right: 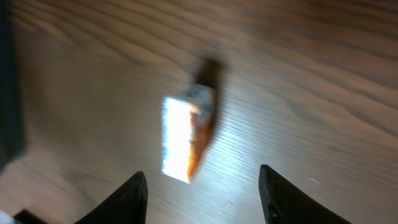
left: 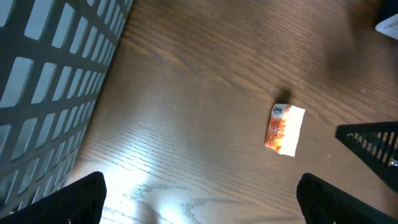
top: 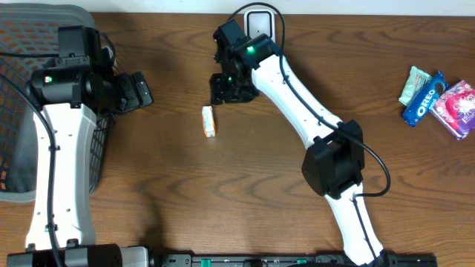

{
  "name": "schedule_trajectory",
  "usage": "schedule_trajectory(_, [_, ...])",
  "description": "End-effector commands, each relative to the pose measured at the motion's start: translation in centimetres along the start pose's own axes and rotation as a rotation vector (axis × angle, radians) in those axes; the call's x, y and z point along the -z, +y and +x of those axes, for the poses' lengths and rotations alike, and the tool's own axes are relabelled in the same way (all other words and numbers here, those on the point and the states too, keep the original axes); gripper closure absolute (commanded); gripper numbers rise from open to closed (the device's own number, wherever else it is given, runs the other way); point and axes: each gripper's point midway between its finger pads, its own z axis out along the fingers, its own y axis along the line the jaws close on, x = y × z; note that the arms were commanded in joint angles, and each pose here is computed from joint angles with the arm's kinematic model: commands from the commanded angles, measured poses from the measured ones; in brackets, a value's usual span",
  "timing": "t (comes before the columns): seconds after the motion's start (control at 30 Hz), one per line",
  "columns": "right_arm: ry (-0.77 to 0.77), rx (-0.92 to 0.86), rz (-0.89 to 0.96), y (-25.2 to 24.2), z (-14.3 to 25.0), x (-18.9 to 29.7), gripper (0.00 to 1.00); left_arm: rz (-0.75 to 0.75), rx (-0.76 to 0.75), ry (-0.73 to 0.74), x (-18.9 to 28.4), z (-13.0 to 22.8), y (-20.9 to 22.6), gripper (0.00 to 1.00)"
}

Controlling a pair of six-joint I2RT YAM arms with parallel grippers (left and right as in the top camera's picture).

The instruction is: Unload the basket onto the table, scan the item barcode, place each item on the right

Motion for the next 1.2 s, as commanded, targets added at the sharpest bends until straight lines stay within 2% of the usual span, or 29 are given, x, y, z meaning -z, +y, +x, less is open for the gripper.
schedule_trajectory(0.0, [0.026, 0.011, -0.044, 2.2, 0.9, -1.4, 0.46, -0.01, -0.003, -0.002, 0.1, 0.0, 0.2, 0.02])
schedule_trajectory(0.13, [0.026, -0.035, 0.094, 0.9, 1.6, -4.0, 0.45, -0.01, -0.003, -0.002, 0.1, 0.0, 0.2, 0.02])
schedule_trajectory(0.27, [0.055, -0.028, 0.122, 0.7, 2.4, -6.8, 0.45, -0.01, -0.003, -0.002, 0.1, 0.0, 0.2, 0.02])
schedule_trajectory(0.4, [0.092, -0.034, 0.175, -0.6, 3.3, -9.0, 0.5, -0.01, -0.003, -0.002, 0.1, 0.0, 0.2, 0.02])
schedule_trajectory(0.43, [0.087, -0.045, 0.21, -1.7, 3.0, -8.8, 0.6, -0.01, -0.003, -0.002, 0.1, 0.0, 0.2, 0.02])
schedule_trajectory(0.5, [0.078, -0.065, 0.249, -3.2, 2.6, -7.9, 0.62, -0.01, -0.003, -0.002, 0.1, 0.0, 0.2, 0.02])
schedule_trajectory(0.83, [0.19, -0.101, 0.329, -11.0, 2.8, -4.1, 0.45, -0.01, -0.003, -0.002, 0.1, 0.0, 0.2, 0.02])
schedule_trajectory(1.17, [0.222, -0.004, 0.289, -13.9, 2.3, -1.5, 0.48, -0.01, -0.003, -0.002, 0.1, 0.0, 0.2, 0.02])
